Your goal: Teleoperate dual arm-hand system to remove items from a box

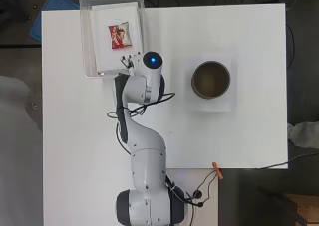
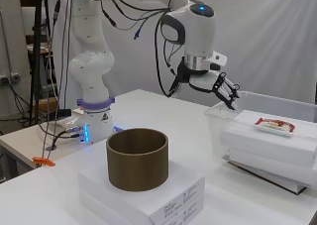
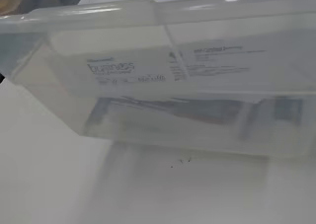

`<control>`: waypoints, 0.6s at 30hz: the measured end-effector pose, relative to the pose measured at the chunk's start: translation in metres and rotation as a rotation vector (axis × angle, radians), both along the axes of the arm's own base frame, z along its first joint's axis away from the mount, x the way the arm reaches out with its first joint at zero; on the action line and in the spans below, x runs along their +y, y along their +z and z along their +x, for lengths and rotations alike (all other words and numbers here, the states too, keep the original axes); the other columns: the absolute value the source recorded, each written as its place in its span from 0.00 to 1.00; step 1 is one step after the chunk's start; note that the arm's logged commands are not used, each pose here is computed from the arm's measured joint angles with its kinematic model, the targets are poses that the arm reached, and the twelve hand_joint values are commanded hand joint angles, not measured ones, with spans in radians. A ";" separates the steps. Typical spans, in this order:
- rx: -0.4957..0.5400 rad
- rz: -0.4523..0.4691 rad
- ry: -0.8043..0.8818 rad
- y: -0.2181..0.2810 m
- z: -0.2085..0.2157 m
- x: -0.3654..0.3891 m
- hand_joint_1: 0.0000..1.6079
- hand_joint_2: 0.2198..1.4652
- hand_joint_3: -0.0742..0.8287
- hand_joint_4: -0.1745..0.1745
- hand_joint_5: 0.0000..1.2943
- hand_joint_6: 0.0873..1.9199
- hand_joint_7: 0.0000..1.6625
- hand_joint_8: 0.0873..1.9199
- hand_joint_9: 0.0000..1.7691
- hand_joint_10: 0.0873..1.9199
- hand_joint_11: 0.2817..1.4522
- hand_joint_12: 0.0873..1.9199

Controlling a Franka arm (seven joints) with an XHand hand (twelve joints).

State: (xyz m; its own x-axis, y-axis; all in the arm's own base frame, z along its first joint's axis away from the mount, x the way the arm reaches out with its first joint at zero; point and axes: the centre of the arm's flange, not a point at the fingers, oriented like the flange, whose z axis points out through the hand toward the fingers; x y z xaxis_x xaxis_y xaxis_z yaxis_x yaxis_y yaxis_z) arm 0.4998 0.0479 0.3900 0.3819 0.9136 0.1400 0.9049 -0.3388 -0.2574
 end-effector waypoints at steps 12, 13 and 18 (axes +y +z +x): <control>-0.019 -0.143 -0.139 -0.007 0.058 -0.033 0.25 0.75 0.08 0.64 0.40 0.00 0.40 0.00 0.39 0.00 0.22 0.00; -0.017 -0.146 -0.140 -0.007 0.057 -0.034 0.25 0.75 0.08 0.64 0.40 0.00 0.40 0.00 0.39 0.00 0.22 0.00; -0.009 -0.161 -0.131 -0.010 0.064 -0.033 0.24 0.66 0.06 0.45 0.25 0.00 0.31 0.00 0.30 0.00 0.18 0.00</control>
State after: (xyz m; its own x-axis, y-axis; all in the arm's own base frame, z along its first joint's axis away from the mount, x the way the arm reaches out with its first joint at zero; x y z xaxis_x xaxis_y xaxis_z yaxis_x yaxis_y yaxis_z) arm 0.5643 0.0151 0.3797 0.4984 0.8669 -0.0004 0.8523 -0.4901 -0.1828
